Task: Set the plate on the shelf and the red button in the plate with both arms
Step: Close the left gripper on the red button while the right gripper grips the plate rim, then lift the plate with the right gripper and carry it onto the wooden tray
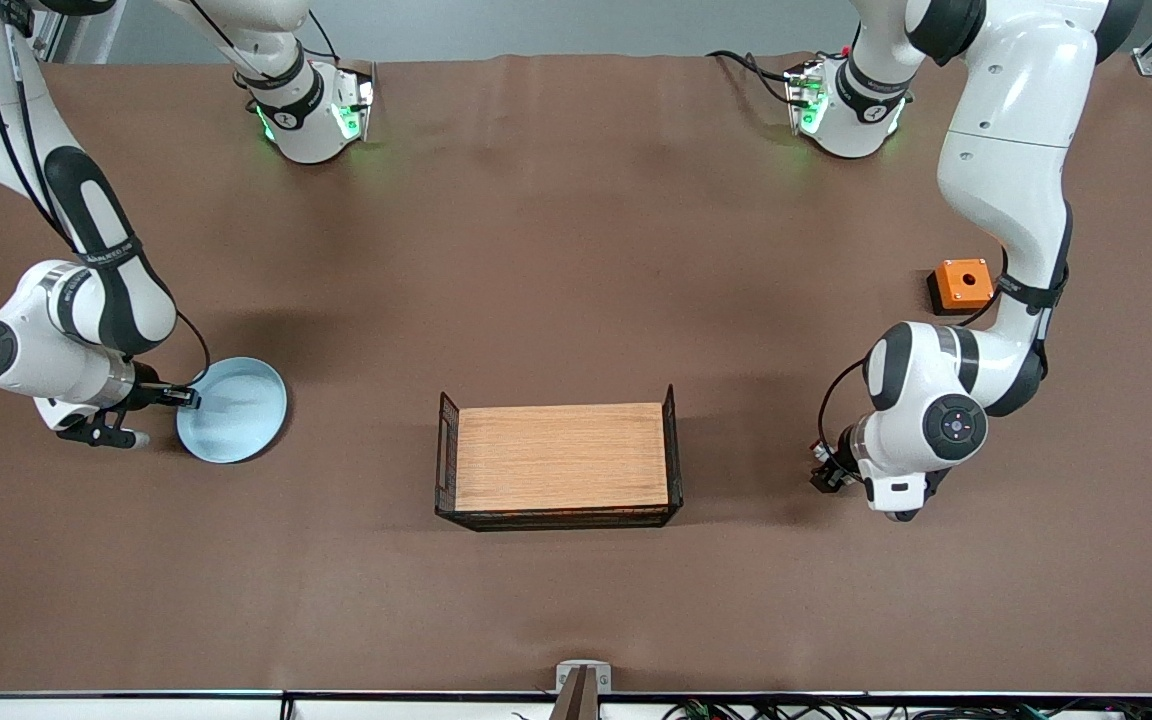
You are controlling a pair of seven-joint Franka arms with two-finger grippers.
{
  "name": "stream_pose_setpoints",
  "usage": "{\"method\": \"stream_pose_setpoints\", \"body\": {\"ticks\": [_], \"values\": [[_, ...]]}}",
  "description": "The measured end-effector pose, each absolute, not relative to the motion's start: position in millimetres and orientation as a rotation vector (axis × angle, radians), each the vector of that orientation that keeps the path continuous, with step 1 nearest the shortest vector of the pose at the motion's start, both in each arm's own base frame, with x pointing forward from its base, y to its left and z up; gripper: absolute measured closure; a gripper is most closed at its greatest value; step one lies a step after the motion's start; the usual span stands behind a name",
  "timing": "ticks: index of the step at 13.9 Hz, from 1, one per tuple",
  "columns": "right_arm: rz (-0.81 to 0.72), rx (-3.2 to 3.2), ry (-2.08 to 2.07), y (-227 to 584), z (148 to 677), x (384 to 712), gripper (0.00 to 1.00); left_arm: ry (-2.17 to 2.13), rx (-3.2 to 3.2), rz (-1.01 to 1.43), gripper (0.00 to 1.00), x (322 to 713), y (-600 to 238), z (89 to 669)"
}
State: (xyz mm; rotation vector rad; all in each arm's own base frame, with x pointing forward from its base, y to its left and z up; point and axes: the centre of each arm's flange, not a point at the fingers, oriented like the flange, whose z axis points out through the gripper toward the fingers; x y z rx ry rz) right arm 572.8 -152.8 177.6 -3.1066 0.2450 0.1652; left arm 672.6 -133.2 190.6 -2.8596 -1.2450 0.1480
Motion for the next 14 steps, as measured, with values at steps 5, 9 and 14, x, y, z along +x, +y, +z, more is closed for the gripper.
{"method": "stream_pose_setpoints", "body": {"ticks": [5,9,14], "values": [[0.167,-3.104,0.237,-151,184,576,0.96,-1.244,-2.858,0.15,0.41,672,-133,190],[0.173,-3.103,0.235,-150,185,577,0.96,-1.24,-2.856,0.157,0.54,671,-134,189],[0.249,-3.093,0.183,-131,229,583,0.96,-1.267,-2.843,0.158,0.59,670,-134,188]]}}
